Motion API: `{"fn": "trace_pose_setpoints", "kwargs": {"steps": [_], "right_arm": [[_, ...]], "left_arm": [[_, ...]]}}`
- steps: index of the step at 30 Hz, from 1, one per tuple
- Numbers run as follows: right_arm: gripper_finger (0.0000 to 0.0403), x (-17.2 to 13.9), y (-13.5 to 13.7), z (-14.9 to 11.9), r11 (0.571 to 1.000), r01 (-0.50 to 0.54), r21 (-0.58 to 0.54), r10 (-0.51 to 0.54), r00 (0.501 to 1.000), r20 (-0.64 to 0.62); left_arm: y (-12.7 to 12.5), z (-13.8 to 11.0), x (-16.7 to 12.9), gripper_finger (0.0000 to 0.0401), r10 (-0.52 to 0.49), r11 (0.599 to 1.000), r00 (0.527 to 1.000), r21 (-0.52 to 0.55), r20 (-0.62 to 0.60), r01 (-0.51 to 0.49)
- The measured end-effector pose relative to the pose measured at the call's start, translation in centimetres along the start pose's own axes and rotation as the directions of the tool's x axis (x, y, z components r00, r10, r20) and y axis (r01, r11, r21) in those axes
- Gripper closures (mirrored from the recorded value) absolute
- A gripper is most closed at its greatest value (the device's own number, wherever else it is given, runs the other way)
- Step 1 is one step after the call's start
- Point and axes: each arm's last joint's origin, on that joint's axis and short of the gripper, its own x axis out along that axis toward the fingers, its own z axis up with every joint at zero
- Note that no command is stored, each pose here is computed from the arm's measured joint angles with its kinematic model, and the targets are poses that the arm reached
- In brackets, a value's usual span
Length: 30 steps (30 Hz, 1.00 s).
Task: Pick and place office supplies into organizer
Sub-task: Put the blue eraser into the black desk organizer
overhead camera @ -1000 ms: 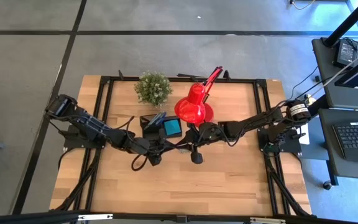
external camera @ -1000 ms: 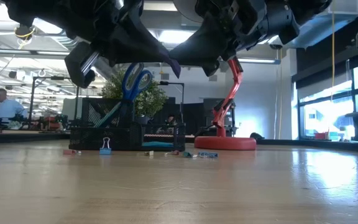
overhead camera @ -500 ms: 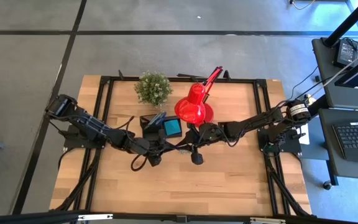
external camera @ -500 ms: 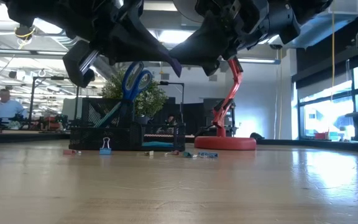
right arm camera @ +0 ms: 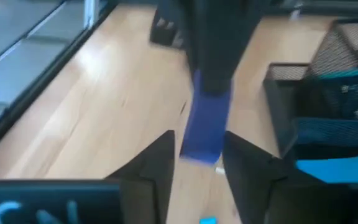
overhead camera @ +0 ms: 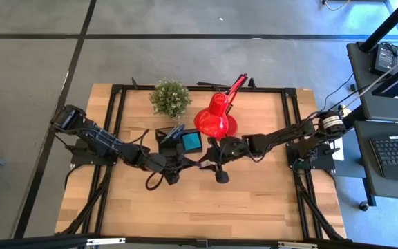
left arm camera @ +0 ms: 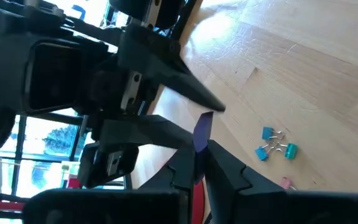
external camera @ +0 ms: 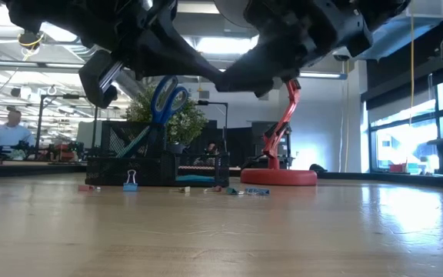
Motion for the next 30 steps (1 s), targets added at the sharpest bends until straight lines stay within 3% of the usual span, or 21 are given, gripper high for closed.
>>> {"fn": "trace_pose_setpoints", "kwargs": {"steps": [7,11,15,24,30], "right_arm": [[0.0217,-1.7,0.1,-0.4,0.999,-0.012,0.04,0.018,0.99,-0.138],[0.0209,-3.4,0.2,-0.5,0.997,0.001,0.074,0.017,0.971,-0.239],[0.0209,-4.6,0.4,-0.7,0.996,0.01,0.093,0.018,0.953,-0.302],[0.0208,-4.8,0.4,-1.0,0.994,0.02,0.107,0.017,0.943,-0.333],[0.0208,-4.8,0.4,-1.0,0.996,0.014,0.085,0.015,0.942,-0.335]], "left_arm": [[-0.3,-0.3,0.0,0.0383,-0.013,0.998,0.999,-0.069,-0.052,0.01],[-0.6,-1.0,-0.1,0.0383,0.005,0.979,0.982,-0.2,-0.188,-0.043],[-0.9,-1.7,-0.2,0.0383,0.032,0.932,0.953,-0.335,-0.302,-0.138],[-1.4,-2.7,-1.4,0.0383,-0.076,0.739,0.909,-0.636,-0.409,-0.224],[-0.3,-3.1,-3.5,0.0384,-0.195,0.556,0.872,-0.783,-0.448,-0.278]]}}
